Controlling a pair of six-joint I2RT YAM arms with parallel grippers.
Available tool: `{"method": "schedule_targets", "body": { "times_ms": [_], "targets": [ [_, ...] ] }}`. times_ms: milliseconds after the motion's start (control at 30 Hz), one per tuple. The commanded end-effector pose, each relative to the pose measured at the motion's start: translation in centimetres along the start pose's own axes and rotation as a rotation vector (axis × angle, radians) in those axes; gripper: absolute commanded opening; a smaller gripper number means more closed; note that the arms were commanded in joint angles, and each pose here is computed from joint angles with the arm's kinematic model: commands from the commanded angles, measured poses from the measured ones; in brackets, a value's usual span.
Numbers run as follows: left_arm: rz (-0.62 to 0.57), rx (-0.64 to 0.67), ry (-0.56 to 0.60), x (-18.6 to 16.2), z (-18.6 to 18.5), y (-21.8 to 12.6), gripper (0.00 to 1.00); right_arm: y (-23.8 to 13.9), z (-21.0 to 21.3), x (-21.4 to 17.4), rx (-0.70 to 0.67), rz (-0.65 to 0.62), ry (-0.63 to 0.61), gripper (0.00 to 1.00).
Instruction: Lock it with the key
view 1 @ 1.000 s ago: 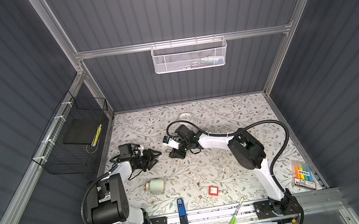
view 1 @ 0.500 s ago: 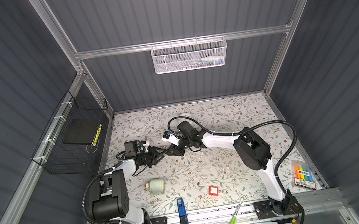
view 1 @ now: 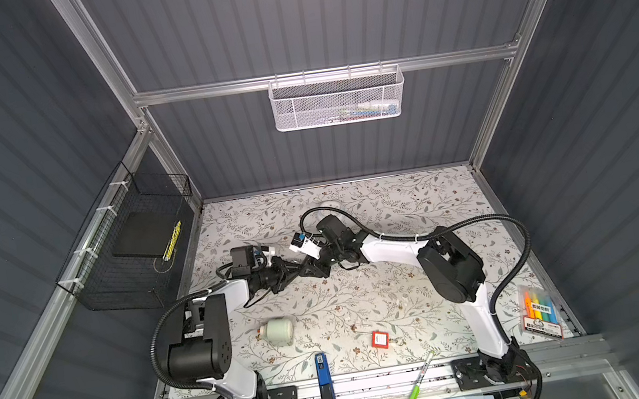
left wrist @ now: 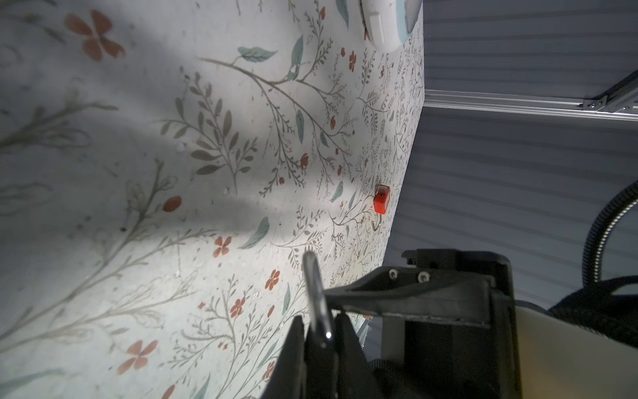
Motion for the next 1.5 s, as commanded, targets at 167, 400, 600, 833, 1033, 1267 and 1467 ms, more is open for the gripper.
{"method": "schedule_targets", "body": {
  "times_ms": [167,400,600,833,1033,1267,1467],
  "targets": [
    [-0.014,-0.020,0.024,0.5,-1.0,0.0,0.00,-1.1,1.0,1.8,0.029,-0.047,-0.014,0.48],
    [-0.116,-0.104,0.163,1.7,-5.0,-1.5,0.00,-7.2,-1.3,3.8,-0.115,-0.297,0.139,0.74],
    [-0.216,-0.349,0.364,2.5,-12.0,-3.9,0.00,-14.7,-3.8,4.6,-0.164,-0.553,0.484,0.73],
    [-0.278,-0.670,0.474,2.3,-18.0,-6.9,0.00,-16.8,-3.5,6.6,0.010,-0.703,0.698,0.69],
    [-0.258,-0.797,0.471,2.2,-19.9,-7.4,0.00,-17.2,-3.7,8.5,0.120,-0.866,0.754,0.57],
    [-0.256,-0.800,0.446,2.3,-19.6,-7.2,0.00,-15.9,-3.5,9.9,0.158,-0.845,0.739,0.57],
    [-0.254,-0.797,0.442,2.2,-19.4,-7.2,0.00,-15.2,-3.3,11.1,0.191,-0.836,0.716,0.56]
  ]
}}
Point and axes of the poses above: each gripper's point midway between its finger pads, its own y axis out along the fingers, its own z axis along the line the jaws close on, x = y × z, the point moved 3 cm from there along -y, back along the fingers, and after that the axes turned 6 degrees about -y, right-handed, at the moved point
